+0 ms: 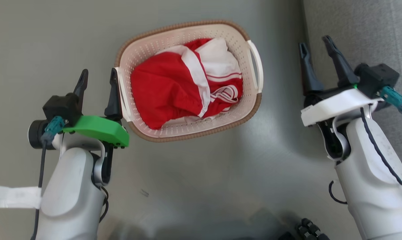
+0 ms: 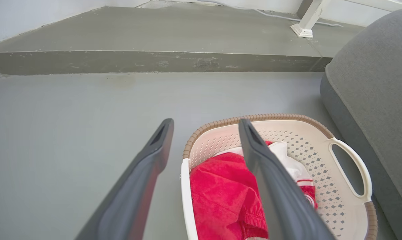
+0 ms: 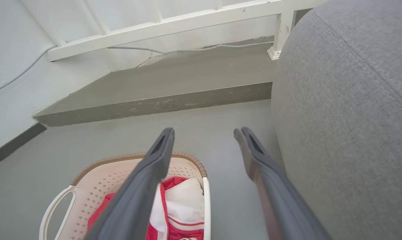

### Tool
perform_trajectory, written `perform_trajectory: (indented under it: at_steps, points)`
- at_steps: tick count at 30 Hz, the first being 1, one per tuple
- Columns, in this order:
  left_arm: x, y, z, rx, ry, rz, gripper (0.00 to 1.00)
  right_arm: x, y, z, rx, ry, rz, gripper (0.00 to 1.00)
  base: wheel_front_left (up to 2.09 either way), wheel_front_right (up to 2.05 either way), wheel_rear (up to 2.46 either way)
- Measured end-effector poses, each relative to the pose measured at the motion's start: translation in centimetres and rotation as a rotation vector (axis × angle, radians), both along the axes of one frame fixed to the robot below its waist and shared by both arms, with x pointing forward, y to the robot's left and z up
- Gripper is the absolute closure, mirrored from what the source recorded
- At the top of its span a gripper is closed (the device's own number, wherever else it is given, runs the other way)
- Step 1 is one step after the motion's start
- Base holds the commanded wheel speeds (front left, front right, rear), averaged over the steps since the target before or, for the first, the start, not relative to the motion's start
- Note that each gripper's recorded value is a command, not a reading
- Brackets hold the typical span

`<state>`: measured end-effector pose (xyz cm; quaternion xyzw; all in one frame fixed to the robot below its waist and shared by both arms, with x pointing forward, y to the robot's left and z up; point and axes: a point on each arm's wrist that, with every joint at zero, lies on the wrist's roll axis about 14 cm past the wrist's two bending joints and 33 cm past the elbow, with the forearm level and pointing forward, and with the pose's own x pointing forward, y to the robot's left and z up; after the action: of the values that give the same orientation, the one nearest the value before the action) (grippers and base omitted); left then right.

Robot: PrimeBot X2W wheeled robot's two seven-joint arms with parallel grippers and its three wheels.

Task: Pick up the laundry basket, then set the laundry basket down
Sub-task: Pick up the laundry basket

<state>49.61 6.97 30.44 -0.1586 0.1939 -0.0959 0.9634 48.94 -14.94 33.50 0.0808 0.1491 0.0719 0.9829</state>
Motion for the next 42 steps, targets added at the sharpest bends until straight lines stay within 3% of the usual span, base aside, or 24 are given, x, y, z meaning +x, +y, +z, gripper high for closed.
perform_trajectory:
  at_steps: [16,42]
  points:
    - [0.1,0.8,-7.4,-0.015,0.222,0.044,0.00,0.7,2.0,-6.9,-0.004,0.162,0.073,0.00,0.00,0.00,0.00]
    - [-0.7,-1.1,-14.9,-0.038,0.407,-0.032,0.00,1.0,3.5,-15.6,0.009,0.359,0.113,0.00,0.00,0.00,0.00]
